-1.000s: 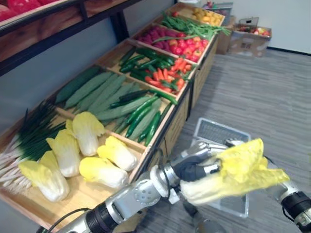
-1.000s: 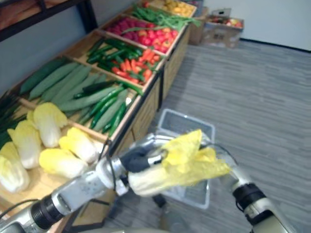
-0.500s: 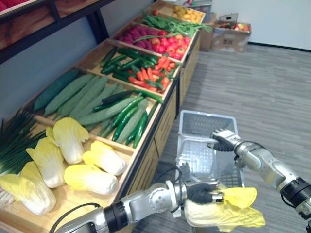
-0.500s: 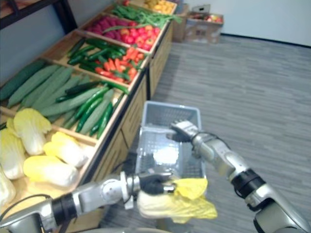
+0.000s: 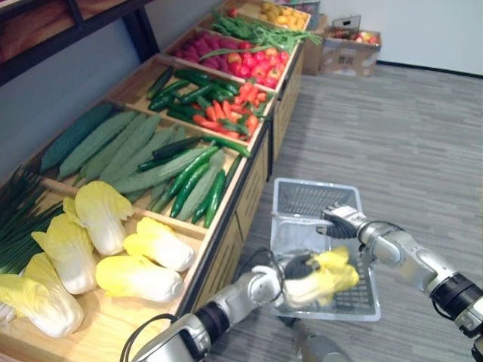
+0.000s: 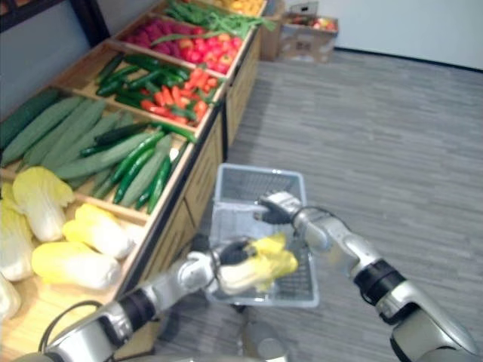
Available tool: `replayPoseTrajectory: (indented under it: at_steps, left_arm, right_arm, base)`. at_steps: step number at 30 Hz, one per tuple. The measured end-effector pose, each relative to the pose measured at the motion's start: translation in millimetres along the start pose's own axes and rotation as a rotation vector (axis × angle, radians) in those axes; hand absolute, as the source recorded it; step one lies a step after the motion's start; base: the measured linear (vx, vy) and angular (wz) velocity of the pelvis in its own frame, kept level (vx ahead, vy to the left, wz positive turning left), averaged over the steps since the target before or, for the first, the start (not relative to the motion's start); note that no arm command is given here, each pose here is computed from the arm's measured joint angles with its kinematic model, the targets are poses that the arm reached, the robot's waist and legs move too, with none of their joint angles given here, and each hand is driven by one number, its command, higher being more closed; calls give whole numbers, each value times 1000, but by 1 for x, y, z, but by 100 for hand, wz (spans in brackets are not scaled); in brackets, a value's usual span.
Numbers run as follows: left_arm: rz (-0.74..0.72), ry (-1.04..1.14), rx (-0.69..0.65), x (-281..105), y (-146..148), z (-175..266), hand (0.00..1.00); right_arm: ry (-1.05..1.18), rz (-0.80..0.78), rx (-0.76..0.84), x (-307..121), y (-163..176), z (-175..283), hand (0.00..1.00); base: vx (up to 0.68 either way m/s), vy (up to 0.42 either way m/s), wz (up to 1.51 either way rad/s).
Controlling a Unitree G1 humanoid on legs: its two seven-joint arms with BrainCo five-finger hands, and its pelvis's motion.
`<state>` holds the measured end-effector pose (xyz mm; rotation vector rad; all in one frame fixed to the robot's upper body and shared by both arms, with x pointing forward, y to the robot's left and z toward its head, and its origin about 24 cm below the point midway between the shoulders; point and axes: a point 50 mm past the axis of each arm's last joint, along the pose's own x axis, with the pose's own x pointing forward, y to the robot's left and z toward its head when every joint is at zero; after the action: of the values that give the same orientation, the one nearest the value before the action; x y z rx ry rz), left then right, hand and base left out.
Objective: Pick vegetable in the basket
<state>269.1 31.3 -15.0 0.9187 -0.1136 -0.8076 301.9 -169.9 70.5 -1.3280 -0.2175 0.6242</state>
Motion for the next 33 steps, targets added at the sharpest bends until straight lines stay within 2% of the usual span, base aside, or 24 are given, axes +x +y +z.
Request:
replayPoseTrajectory:
  at_steps: [2,3,11,21,28,33]
  left_arm:
    - [36,32,-17,3,0,-2,100]
    - [51,50,-32,5,-1,-2,0]
    - [108,93,-68,11,-3,0,0]
    - [100,6,-65,20,2,19,0]
    - [-8,-38,-99,12,0,21,0]
    - [-140,-84,-122,-22,26,9,0]
  right_arm:
    - [10,12,13,0,4,-1,100]
    - [12,13,25,1,6,-1,100]
    - [30,33,70,-1,17,-3,100]
    - [57,88,95,-5,34,-7,100]
    - [96,94,133,-15,45,-14,100]
    - [44,46,211,-14,51,-2,100]
  base:
    - [-21,6,7]
    - [0,0,0]
    - [0,0,0]
    - [35,-18,2]
    - [23,-27,20]
    - [15,-20,30]
